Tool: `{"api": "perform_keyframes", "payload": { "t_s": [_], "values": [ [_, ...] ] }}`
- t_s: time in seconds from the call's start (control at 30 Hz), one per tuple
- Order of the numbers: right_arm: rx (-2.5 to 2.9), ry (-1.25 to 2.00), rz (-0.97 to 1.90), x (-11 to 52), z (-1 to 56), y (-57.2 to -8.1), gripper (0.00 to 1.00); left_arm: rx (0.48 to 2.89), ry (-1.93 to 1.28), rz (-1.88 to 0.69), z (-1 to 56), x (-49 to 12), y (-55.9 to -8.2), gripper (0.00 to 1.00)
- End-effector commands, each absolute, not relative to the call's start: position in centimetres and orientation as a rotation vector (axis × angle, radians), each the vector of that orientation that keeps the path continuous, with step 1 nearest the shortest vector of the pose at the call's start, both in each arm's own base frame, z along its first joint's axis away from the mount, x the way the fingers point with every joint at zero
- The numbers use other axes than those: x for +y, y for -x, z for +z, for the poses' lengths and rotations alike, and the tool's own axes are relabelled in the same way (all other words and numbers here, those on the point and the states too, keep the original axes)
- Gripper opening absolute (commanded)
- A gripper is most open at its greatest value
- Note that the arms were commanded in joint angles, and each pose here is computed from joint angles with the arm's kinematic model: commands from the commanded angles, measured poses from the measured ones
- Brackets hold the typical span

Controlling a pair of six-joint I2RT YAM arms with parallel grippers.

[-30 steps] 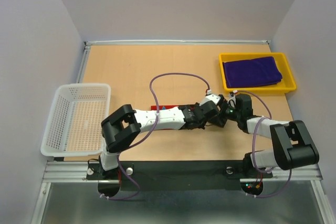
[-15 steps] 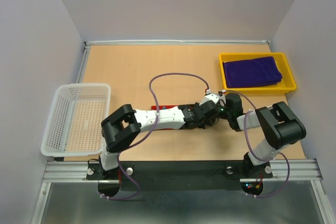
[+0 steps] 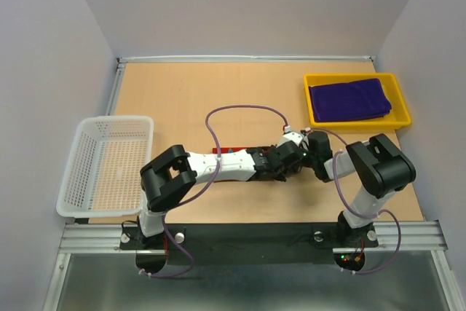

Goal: Fold and stack the towels
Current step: Neatly place the folded towel into the bin

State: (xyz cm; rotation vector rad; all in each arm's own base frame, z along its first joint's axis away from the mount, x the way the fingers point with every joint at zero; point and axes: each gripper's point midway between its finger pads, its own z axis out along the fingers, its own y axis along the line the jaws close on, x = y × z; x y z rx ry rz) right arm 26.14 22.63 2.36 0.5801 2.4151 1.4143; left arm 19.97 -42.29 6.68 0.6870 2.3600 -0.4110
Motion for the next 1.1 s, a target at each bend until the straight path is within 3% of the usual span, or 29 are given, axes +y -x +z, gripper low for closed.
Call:
{"api": "perform_keyframes", "payload": {
  "t_s": [0.0, 0.17, 0.27, 0.47, 0.57, 0.7, 0.87, 1.07],
  "values": [
    [2.419, -0.475, 1.358, 22.9, 2.2, -27.4, 0.0, 2.329, -0.633, -0.488, 8.7, -42.6, -19.9, 0.39],
    [2.498, -0.338, 1.266, 22.6, 1.5, -28.1, 0.01, 2.305, -0.577, -0.525, 11.0, -41.1, -20.1, 0.74],
    [2.535, -0.218, 1.129, 21.5, 1.5, -29.7, 0.01, 2.291, -0.505, -0.541, 12.8, -38.6, -21.2, 0.83],
    [2.558, -0.043, 0.932, 18.8, 3.0, -33.8, 0.01, 2.256, -0.364, -0.513, 16.5, -30.4, -24.9, 0.87],
    [2.637, 0.061, 0.766, 16.9, 2.9, -34.8, 0.0, 2.247, -0.371, -0.394, 17.8, -25.6, -26.6, 0.89],
    [2.585, 0.141, 0.539, 13.9, 6.0, -39.9, 0.0, 2.214, -0.25, -0.21, 18.9, -18.1, -30.0, 0.9],
    [2.569, 0.196, 0.33, 9.4, 8.9, -43.4, 0.0, 2.097, -0.157, -0.216, 19.1, -14.8, -31.2, 0.99],
    [2.506, 0.322, -0.016, 4.1, 12.9, -46.7, 0.01, 2.115, -0.091, -0.073, 17.2, -12.0, -32.0, 0.99]
  ]
}}
